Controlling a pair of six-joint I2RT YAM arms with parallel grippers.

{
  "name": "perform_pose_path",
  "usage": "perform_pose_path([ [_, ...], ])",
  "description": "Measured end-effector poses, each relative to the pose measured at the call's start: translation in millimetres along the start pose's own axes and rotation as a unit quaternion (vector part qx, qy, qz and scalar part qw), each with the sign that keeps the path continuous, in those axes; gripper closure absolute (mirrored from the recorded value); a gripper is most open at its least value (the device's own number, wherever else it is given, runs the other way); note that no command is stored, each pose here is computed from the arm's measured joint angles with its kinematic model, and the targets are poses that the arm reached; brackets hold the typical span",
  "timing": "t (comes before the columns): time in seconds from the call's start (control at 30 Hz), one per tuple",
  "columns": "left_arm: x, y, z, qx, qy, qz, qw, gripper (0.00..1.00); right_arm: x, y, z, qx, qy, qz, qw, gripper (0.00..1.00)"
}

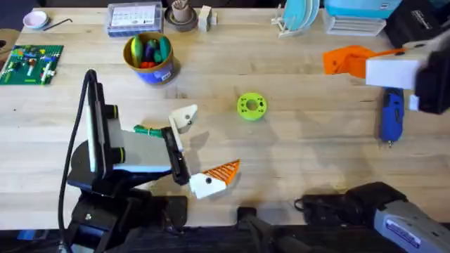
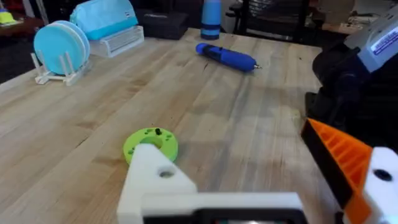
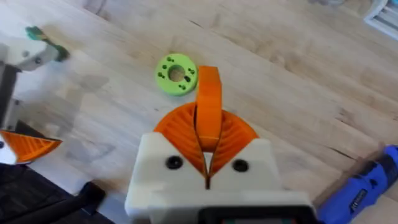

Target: Pick up the gripper from the table and insert it into the empty holder that is missing its gripper. Then pick up a screw, insert it into the mounting hole, and use the screwdriver to tighten it. Finally, clean up the table by picking up the vegetable and placing it into the bucket.

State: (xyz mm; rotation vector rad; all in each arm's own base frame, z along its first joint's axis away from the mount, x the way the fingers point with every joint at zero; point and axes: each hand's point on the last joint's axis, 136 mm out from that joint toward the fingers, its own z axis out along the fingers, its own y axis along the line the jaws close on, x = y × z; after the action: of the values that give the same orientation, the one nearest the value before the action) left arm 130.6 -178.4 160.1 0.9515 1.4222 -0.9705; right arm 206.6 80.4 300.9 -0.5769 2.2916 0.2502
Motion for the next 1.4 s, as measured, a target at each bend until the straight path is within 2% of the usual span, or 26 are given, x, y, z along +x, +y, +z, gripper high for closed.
perform_pose_path([
  [0.13, 0.0, 0.0, 0.0, 0.0, 0.0, 0.0, 1.0, 0.007, 4.8, 16.0, -5.2, -0.037, -0.021, 0.022, 0.999, 0.992],
  [0.23, 0.0, 0.0, 0.0, 0.0, 0.0, 0.0, 1.0, 0.007, 16.5, 26.8, 9.1, -0.072, -0.021, 0.049, 0.996, 0.993],
  [0.27, 0.0, 0.0, 0.0, 0.0, 0.0, 0.001, 1.0, 0.007, 18.2, 42.7, 29.5, -0.13, -0.045, 0.069, 0.988, 0.993],
  [0.4, 0.0, 0.0, 0.0, 0.0, 0.0, 0.001, 1.0, 0.007, 15.9, 68.1, 48.8, -0.227, -0.084, 0.103, 0.965, 0.993],
  [0.57, 0.0, 0.0, 0.0, 0.0, 0.0, 0.001, 1.0, 0.007, 21.1, 92.4, 68.4, -0.338, -0.088, 0.168, 0.922, 0.993],
  [0.77, 0.0, 0.0, 0.0, 0.0, 0.0, 0.001, 1.0, 0.007, 41.8, 112.2, 90.2, -0.429, -0.019, 0.247, 0.869, 0.993],
  [0.87, 0.0, 0.0, 0.0, 0.0, 0.0, 0.001, 1.0, 0.007, 45.2, 123.5, 95.9, -0.458, 0.013, 0.257, 0.851, 0.993],
  [0.9, 0.0, 0.0, 0.0, 0.0, 0.0, 0.001, 1.0, 0.007, 43.3, 137.7, 100.3, -0.486, 0.03, 0.245, 0.838, 0.993],
  [1.03, 0.0, 0.0, 0.0, 0.0, 0.0, 0.001, 1.0, 0.007, 39.0, 155.1, 111.3, -0.518, 0.047, 0.229, 0.823, 0.993],
  [1.23, 0.0, 0.1, 0.0, 0.0, 0.0, 0.001, 1.0, 0.007, 29.2, 162.5, 131.9, -0.55, 0.064, 0.244, 0.796, 0.993],
  [1.4, 0.0, 0.1, 0.0, 0.0, 0.0, 0.001, 1.0, 0.007, 42.0, 166.9, 144.1, -0.565, 0.128, 0.286, 0.763, 0.993],
])
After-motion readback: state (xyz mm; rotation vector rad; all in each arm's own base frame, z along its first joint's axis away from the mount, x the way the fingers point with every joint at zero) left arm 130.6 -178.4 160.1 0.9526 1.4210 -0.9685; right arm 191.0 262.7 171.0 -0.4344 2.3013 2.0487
